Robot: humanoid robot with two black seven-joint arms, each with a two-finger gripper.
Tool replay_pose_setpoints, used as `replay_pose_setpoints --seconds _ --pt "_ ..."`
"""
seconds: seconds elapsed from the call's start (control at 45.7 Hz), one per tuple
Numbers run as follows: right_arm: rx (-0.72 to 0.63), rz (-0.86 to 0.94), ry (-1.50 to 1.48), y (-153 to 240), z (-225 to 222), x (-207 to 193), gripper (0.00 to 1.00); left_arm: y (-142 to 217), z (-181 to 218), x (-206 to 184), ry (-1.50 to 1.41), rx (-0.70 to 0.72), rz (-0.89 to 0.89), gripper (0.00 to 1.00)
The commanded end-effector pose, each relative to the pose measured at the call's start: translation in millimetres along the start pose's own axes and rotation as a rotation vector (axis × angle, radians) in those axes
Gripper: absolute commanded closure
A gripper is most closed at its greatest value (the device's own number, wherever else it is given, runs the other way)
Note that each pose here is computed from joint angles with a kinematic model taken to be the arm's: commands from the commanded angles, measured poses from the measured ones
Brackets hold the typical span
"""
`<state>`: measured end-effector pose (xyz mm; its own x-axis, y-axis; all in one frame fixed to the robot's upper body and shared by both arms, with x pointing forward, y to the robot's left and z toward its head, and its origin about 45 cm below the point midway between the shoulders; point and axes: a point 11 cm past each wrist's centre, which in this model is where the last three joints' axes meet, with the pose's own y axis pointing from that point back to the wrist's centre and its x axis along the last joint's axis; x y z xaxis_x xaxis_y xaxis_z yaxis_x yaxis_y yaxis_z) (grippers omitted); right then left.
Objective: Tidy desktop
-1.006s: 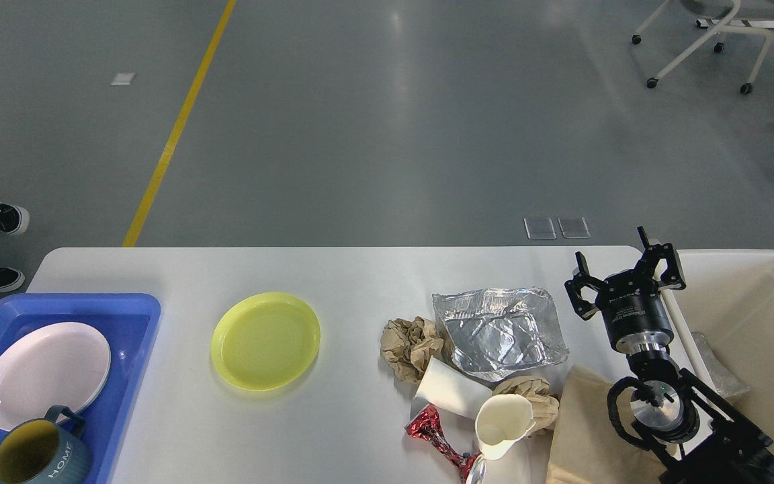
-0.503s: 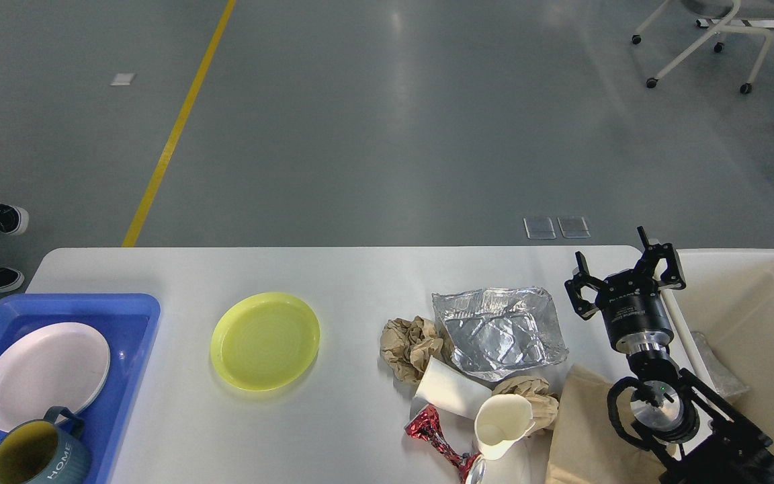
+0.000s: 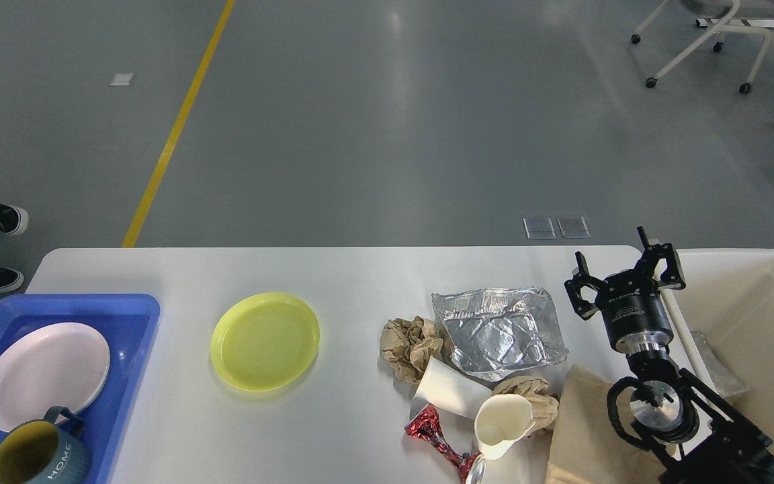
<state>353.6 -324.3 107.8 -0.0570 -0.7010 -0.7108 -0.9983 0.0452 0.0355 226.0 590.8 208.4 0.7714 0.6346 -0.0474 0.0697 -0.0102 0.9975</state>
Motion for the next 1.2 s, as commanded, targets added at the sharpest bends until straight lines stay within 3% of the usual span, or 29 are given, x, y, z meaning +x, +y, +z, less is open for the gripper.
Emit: replay_pose_setpoints --seconds 0.0,0.284,0.35,0.503,0.612,1.006,1.181 --pt "0.0 -0.001 -0.001 0 0 0 0.0 0 -3 3 0.012 0.002 0.011 0.98" --pt "0.0 -0.001 0.0 0 0 0 0.0 -15 -4 -5 0.029 -0.015 -0.015 0.9" --pt "0.0 0.001 0.001 0 0 0 0.0 -18 0 -6 0.026 -0.025 -0.019 0.79" --pt "0.0 0.001 0.001 0 0 0 0.0 -24 2 -2 0.015 -0.033 0.029 0.41" --pt "0.0 -0.001 0.0 0 0 0 0.0 -25 1 -2 0.014 -0.032 0.036 0.23" --pt "0.0 -0.001 -0.001 0 0 0 0.0 -26 0 -7 0.014 -0.02 0.0 0.06" --pt "0.0 -0.001 -0.001 0 0 0 0.0 3 5 6 0.007 -0.016 0.023 0.04"
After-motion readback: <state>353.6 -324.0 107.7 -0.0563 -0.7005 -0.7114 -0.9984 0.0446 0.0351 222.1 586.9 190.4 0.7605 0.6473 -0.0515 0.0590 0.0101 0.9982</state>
